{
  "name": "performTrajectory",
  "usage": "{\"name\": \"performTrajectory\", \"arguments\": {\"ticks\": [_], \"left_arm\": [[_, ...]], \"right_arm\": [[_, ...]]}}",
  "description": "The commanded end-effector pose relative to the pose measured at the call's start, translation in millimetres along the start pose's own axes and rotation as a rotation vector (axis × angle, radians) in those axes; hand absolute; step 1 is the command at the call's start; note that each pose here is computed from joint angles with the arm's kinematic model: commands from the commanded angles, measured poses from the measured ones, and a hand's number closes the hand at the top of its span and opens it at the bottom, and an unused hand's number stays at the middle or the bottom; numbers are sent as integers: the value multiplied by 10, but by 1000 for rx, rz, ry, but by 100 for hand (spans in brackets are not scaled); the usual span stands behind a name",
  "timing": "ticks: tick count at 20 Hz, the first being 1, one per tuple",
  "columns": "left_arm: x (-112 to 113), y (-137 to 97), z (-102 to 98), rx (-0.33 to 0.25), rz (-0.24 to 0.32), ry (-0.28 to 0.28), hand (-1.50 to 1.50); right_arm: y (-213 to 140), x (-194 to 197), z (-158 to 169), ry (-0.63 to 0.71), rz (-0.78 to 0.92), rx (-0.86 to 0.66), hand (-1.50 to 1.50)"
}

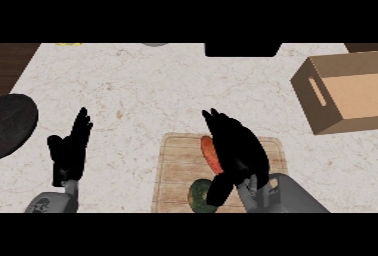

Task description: Pick the sweet potato from the cutting board and place it in the cardboard box

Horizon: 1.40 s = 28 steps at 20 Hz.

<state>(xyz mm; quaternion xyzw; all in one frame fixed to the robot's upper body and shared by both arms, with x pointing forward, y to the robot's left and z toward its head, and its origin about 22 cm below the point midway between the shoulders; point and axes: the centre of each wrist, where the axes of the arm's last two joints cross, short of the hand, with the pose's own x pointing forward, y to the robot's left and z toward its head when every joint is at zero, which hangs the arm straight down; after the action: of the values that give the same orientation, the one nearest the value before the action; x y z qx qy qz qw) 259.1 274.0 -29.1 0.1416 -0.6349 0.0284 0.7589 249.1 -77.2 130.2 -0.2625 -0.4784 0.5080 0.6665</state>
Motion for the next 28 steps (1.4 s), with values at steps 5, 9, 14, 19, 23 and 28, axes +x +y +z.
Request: {"name": "performTrajectory", "arguments": {"ticks": [5,9,14,19,23,28], "left_arm": [[-101,98,44,2,0,-9,0],[136,-91,-19,3,2,5,0],[-25,150,89,-3,-13,14,0],[2,0,-36,-1,5,-1,0],[-3,190,30,-1,1,5,0],[98,-12,-138,-11,3,6,0]], "right_arm": [[97,183,11,160,56,7,-150],[163,217,-32,183,37,28,-150],[48,114,-216,222,72,47,-150],[188,59,-397,241,92,48,-150],[244,-86,-233,245,111,61,-150],[476,-17,-511,251,127,84,-150]]}}
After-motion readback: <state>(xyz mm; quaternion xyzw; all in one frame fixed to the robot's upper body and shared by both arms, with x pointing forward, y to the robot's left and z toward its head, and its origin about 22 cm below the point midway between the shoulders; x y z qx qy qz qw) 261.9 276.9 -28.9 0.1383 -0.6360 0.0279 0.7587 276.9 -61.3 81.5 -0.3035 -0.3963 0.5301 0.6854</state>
